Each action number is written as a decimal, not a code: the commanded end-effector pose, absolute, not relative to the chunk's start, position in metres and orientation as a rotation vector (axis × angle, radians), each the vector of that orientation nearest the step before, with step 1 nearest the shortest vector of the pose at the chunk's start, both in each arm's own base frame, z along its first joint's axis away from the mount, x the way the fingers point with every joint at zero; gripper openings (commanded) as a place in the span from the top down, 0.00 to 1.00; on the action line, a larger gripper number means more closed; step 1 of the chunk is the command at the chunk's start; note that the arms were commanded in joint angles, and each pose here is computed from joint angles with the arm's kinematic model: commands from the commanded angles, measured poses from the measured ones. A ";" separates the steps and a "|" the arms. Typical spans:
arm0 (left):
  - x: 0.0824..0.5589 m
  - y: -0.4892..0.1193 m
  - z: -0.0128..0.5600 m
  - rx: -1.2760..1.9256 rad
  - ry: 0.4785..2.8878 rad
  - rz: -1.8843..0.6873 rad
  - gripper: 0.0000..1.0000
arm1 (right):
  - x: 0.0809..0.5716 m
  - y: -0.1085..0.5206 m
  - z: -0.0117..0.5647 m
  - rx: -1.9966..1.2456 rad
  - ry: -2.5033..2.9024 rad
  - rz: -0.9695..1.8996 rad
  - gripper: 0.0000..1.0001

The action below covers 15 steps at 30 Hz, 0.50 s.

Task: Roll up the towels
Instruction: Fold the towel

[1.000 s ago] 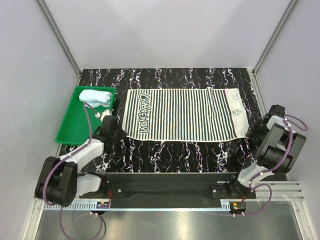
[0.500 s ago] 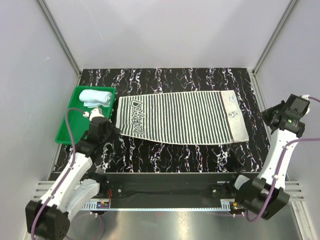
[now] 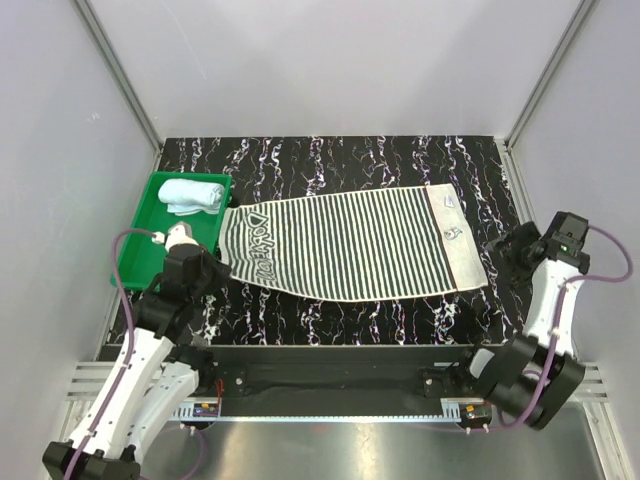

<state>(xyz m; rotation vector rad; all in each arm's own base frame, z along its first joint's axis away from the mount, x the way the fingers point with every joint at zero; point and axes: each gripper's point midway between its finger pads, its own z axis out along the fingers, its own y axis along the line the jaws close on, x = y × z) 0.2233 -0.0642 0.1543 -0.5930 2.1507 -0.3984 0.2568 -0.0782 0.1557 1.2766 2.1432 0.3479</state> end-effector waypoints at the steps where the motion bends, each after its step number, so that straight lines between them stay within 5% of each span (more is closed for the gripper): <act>1: 0.224 -0.071 0.137 -0.603 2.165 -0.442 1.00 | 0.260 -0.081 0.128 1.301 2.206 0.353 0.19; 15: 0.255 -0.089 0.112 -0.481 2.224 -0.462 1.00 | 0.277 -0.102 0.045 1.365 2.430 -0.003 0.28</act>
